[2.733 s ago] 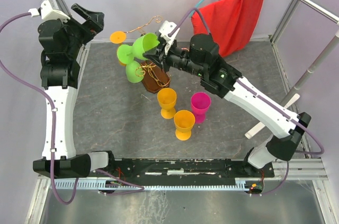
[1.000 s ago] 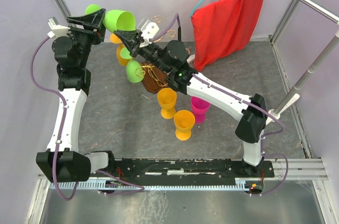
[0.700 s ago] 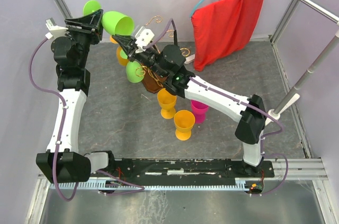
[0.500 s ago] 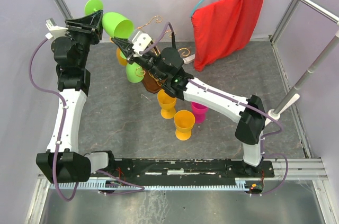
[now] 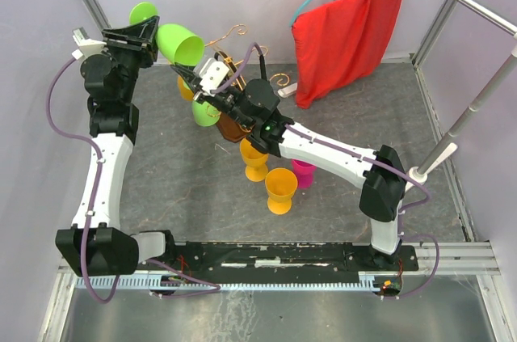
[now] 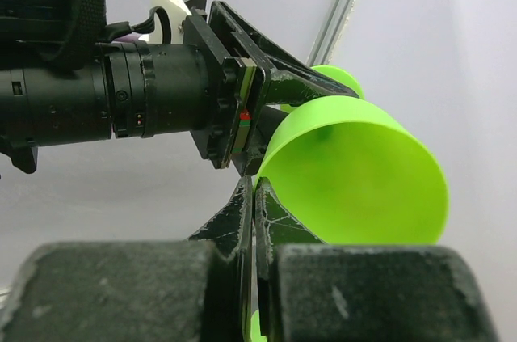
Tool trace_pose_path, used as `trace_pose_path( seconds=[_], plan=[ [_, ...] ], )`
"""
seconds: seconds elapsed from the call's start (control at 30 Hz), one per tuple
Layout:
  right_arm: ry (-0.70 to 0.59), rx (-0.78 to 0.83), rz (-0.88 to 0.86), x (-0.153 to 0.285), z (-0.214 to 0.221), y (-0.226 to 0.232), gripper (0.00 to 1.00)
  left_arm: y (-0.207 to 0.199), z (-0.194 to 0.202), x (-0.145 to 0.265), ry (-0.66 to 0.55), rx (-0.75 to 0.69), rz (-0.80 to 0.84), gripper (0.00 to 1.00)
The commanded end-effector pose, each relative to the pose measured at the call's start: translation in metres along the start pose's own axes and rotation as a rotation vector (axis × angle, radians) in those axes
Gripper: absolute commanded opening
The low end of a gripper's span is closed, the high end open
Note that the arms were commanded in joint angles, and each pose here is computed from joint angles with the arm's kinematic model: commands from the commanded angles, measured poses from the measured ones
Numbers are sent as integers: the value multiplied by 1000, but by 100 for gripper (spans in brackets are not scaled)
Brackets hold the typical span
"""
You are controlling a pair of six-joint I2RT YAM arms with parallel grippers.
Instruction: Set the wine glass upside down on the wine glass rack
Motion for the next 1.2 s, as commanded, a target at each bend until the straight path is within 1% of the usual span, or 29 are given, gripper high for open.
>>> trace_pose_path(
  seconds=[0.0, 0.1, 0.5, 0.63, 0.7, 0.8, 0.9, 1.0, 1.17],
  plan=[
    [-96, 7, 2, 3, -40, -8, 1, -19, 4, 1, 24, 24, 77, 48],
    [-95, 11, 4, 3, -39, -8, 1, -19, 4, 0, 24, 22, 77, 45],
    [-80, 21, 19, 6, -35, -9, 1, -25, 4, 0, 24, -32, 107, 20],
    [-58, 32, 31, 11, -30, -10, 10, -26, 3, 0, 23, -44, 115, 14],
    [-48, 36, 38, 13, -30, -11, 10, -27, 4, -1, 28, -47, 121, 12],
    [-35, 40, 51, 16, -29, -13, 13, -27, 4, -2, 30, -50, 125, 10],
    [-16, 45, 64, 20, -27, -15, 19, -30, 3, -2, 24, -68, 133, 9],
    [16, 54, 67, 26, -25, -17, 24, -38, -1, -4, 13, -130, 156, 8],
    [75, 72, 45, 34, -25, -20, 36, -55, -15, -8, -31, -238, 185, 3]
  ],
)
Point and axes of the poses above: each gripper's point midway between its finger pads, its own x axis back along the fingers, its own y axis along the line the jaws close on, z = x × y, the point moved 5 cm from there along x, back along the fingers, and after that the axes turned 12 degrees about x, right-handed, at the moved point
